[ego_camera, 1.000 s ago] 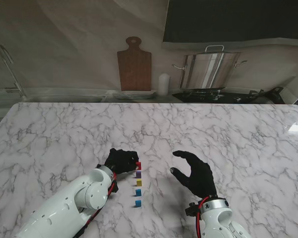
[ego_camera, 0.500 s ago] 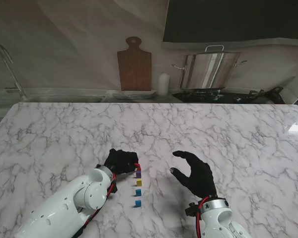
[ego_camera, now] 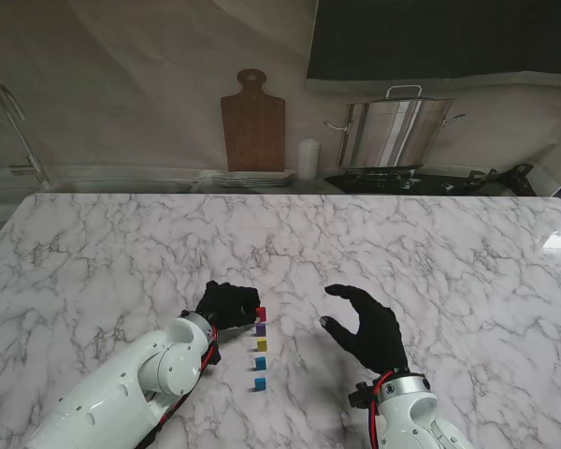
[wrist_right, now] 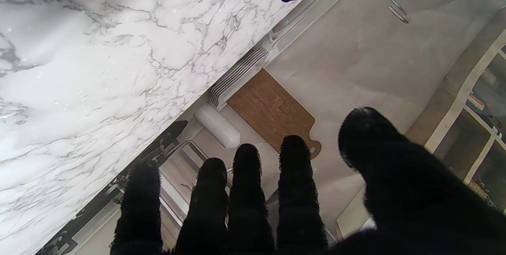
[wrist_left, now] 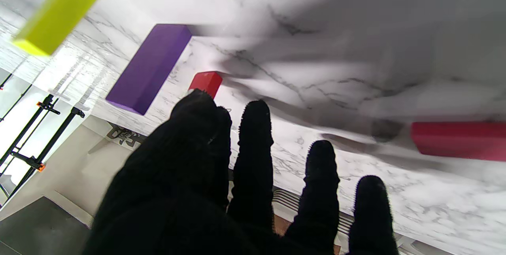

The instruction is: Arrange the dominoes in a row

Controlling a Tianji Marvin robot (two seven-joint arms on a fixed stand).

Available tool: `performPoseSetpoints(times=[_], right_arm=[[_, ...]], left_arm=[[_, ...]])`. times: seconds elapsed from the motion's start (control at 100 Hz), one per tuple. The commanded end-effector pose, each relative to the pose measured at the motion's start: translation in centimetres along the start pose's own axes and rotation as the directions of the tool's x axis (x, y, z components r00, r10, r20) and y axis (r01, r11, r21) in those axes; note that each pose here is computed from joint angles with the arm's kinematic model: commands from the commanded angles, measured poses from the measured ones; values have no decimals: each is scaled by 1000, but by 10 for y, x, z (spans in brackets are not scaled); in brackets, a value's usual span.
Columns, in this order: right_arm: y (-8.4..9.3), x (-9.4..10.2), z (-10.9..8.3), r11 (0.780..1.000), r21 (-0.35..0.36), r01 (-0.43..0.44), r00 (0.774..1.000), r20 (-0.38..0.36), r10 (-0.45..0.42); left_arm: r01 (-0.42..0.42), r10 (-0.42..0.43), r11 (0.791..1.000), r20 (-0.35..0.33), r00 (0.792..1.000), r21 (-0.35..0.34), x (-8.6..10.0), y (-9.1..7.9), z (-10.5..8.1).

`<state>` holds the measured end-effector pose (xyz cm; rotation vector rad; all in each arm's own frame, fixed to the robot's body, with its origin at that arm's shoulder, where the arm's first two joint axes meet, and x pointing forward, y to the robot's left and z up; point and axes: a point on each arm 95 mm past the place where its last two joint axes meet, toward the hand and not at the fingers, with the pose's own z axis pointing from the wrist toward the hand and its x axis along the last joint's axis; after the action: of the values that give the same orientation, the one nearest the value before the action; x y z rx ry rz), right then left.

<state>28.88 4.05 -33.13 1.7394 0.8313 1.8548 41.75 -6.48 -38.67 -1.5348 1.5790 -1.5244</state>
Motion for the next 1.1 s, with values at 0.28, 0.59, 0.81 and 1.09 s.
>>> performPoseSetpoints(times=[0.28,0.59,0.81,1.09], right_arm=[[-1,0,-2,1000,3,-1,1000,4,1],[-1,0,-2,1000,3,-1,1000,4,1],[0,0,-1,1000,1,-2,1000,4,2],[0,1,-1,1000,0,-3,1000,3,3]], left_arm=[[-5,5,1000,-4,1000,-17,1,1,0],[-11,11,1000,-6,1000,-13,1,1,0],[-20,20,1000,-10,1000,-15,0,-1,-1],[-27,27,1000,-13,1000,-13,0,-3,0]])
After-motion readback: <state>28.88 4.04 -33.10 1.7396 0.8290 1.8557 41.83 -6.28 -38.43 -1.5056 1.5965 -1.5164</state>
